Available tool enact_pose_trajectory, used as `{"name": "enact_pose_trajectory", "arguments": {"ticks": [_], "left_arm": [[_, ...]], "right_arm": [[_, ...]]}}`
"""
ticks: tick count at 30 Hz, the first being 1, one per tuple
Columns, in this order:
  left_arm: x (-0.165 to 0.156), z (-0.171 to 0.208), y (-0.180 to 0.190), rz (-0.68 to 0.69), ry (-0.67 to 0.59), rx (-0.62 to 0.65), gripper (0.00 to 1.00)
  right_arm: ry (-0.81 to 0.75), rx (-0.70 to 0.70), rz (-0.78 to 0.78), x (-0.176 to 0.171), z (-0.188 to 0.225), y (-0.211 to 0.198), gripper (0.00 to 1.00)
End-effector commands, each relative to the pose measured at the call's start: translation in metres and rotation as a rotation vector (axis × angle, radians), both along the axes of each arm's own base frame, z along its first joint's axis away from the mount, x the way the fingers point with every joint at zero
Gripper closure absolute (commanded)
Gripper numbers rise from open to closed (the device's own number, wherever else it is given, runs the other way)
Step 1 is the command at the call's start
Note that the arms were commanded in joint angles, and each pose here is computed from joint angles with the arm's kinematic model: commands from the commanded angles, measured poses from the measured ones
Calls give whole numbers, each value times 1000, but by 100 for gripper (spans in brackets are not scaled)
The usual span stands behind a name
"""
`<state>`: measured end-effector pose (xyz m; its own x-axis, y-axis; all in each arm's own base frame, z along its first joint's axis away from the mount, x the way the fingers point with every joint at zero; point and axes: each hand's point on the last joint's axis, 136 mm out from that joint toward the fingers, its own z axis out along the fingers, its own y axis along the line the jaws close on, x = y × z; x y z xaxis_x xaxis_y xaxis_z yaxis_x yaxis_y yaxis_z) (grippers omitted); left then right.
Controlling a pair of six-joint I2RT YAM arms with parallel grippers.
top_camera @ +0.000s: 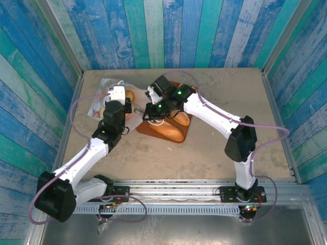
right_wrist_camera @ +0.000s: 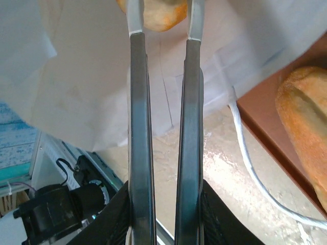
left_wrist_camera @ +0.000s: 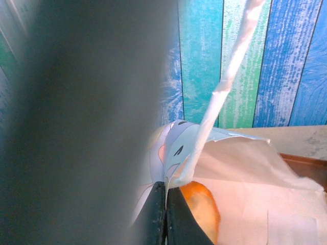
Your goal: Take the fake bread out of the paper bag
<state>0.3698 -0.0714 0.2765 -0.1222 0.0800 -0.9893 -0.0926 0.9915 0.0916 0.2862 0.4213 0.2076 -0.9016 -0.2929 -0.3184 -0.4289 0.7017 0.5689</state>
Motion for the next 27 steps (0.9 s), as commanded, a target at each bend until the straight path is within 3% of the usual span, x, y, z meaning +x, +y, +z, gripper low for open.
{"name": "enact_pose_trajectory", "arguments": {"ticks": [1, 14, 27], "left_arm": [[5, 11, 5, 38, -13, 2, 100], [7, 13, 29, 110, 0, -22, 100], [13, 8, 44, 162, 40, -18, 100]], "right_arm": [[-71, 15, 32, -9, 28, -12, 99], [-120, -1, 37, -31, 48, -45, 99], [-218, 66, 43, -52, 99, -72, 100]]}}
